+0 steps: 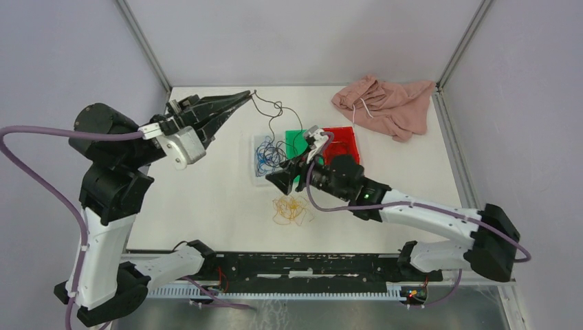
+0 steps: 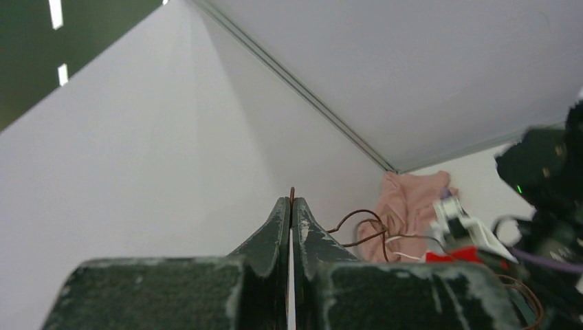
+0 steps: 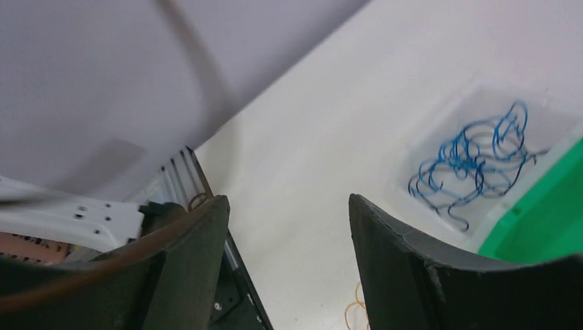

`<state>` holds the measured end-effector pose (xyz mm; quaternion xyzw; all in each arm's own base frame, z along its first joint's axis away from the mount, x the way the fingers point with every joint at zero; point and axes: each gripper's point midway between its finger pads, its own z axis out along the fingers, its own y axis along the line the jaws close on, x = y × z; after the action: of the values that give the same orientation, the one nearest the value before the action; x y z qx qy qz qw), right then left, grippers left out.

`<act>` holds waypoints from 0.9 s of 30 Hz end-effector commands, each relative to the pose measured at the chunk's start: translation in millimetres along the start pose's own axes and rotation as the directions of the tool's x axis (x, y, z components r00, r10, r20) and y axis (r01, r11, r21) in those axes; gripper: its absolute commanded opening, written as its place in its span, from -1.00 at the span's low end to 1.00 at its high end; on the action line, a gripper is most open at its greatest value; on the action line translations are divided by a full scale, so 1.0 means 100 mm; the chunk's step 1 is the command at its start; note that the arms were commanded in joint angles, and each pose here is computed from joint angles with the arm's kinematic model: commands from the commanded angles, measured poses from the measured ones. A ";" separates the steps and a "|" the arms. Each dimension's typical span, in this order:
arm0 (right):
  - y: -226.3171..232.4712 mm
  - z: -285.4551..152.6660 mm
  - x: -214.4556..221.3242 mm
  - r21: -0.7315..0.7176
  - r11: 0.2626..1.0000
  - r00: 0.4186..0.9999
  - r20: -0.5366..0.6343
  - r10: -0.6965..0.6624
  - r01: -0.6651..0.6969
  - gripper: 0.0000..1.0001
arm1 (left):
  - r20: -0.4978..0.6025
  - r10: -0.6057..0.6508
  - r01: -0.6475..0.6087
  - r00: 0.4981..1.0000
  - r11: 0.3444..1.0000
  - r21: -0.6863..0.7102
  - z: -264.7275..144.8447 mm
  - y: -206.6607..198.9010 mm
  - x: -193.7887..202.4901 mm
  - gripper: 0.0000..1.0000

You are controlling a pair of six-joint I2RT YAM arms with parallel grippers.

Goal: Untangle the cables

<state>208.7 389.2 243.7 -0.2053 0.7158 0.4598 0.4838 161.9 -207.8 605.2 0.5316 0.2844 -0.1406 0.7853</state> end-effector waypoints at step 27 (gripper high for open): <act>0.41 -1.07 -1.41 0.029 0.882 0.876 0.106 -0.471 0.471 0.67 | -0.128 -0.115 0.145 0.985 0.955 0.260 -0.09 -0.93 0.68 -0.94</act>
<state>183.5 296.7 377.1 -0.3190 0.6346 0.3606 0.6045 173.1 -228.8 487.0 0.6133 0.3610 -0.1908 0.6761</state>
